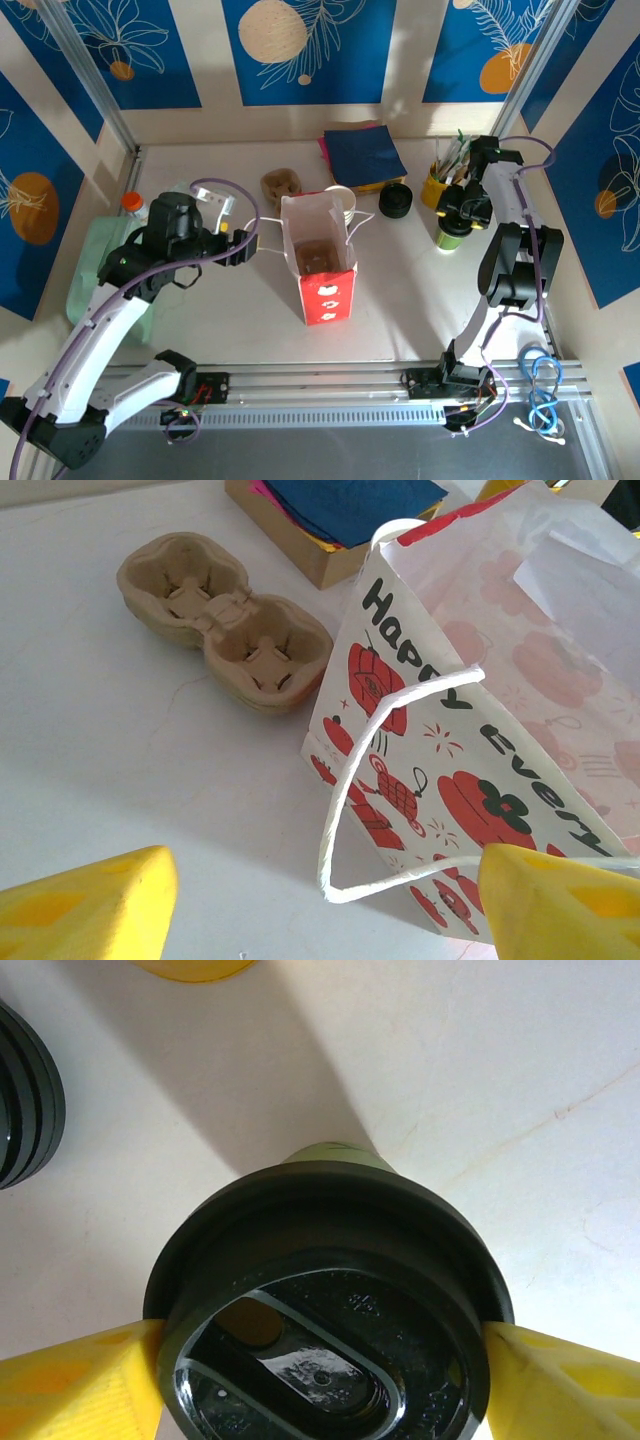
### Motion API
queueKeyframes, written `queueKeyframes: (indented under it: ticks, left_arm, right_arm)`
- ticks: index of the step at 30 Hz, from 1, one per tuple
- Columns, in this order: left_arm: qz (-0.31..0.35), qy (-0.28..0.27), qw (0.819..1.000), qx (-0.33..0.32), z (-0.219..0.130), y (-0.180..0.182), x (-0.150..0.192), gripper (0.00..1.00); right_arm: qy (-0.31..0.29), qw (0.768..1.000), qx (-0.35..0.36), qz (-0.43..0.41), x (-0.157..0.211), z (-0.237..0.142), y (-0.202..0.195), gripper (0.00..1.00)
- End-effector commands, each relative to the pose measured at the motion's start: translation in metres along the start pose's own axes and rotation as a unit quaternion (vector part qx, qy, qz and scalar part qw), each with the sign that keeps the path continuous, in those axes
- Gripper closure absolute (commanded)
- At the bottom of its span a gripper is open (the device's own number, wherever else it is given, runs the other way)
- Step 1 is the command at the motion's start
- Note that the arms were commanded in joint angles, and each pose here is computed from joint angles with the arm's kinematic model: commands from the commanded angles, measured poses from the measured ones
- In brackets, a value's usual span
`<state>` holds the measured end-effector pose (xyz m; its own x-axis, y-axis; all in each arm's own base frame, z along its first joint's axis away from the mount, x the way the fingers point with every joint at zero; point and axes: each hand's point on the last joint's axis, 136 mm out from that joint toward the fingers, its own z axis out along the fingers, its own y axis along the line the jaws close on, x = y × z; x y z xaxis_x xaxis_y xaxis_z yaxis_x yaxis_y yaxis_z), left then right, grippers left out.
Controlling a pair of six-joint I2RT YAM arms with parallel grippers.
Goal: Pack the takeout coffee
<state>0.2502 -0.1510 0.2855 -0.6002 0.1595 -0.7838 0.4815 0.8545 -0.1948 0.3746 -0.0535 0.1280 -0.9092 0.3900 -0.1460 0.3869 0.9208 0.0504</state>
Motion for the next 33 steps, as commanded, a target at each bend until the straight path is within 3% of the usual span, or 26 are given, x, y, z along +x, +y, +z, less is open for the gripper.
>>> queueKeyframes:
  ticks: [1, 17, 33]
  left_arm:
    - [0.008, -0.007, 1.000, 0.001, 0.002, 0.002, -0.002, 0.22]
    - [0.002, -0.005, 1.000, 0.004, 0.003, 0.004, -0.002, 0.22]
    - [-0.002, -0.006, 1.000, 0.006, 0.003, 0.004, -0.002, 0.22]
  right_arm:
    - [0.029, 0.999, -0.010, -0.008, 0.011, 0.005, 0.011, 0.26]
    - [0.037, 0.997, -0.029, -0.055, 0.067, -0.027, 0.051, 0.25]
    - [0.045, 0.991, -0.022, -0.125, 0.119, -0.022, 0.098, 0.25]
